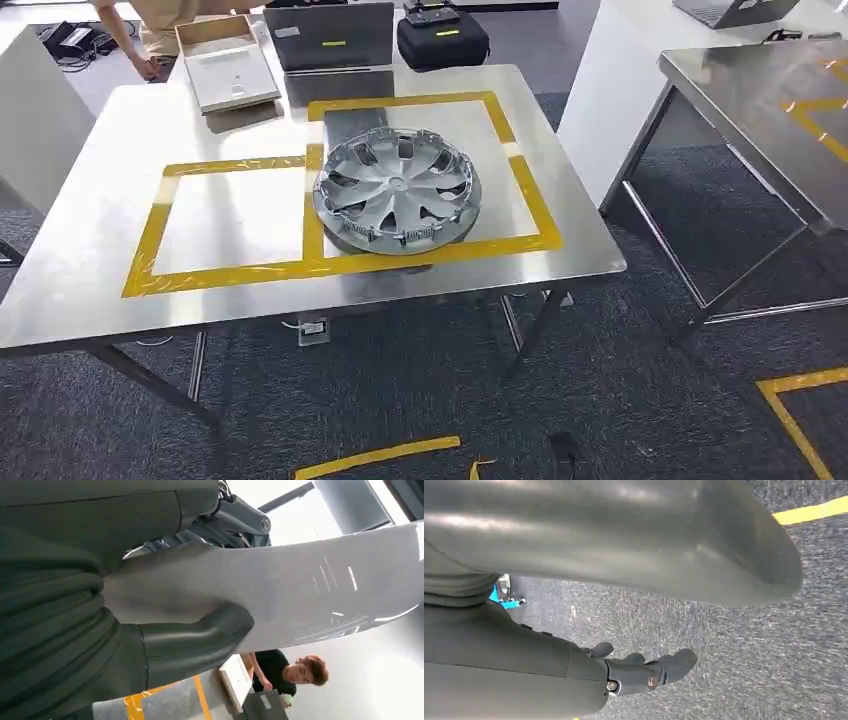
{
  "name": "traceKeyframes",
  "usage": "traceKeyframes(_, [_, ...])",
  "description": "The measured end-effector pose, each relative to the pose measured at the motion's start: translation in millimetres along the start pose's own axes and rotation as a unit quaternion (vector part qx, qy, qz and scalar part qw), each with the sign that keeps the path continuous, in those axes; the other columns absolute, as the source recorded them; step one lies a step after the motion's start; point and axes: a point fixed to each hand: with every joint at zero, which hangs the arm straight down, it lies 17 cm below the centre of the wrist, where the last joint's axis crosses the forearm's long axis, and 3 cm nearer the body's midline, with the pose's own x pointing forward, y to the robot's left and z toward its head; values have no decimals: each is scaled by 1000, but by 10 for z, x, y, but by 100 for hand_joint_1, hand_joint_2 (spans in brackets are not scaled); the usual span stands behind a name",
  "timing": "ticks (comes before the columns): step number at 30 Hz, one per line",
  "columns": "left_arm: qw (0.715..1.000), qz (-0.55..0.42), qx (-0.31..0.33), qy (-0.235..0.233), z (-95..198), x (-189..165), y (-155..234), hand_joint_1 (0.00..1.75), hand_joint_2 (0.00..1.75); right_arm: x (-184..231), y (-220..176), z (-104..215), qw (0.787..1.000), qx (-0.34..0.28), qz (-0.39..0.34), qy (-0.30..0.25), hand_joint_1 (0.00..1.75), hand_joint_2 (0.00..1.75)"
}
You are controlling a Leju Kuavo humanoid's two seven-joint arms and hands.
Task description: Take the parts from the cabinet and place them on the table.
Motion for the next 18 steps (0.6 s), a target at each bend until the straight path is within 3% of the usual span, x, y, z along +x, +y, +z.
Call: traceKeyframes(18, [1000, -2, -2, 16, 135, -63, -3, 175, 175, -50, -20, -10, 1000, 0, 1, 4, 0, 0])
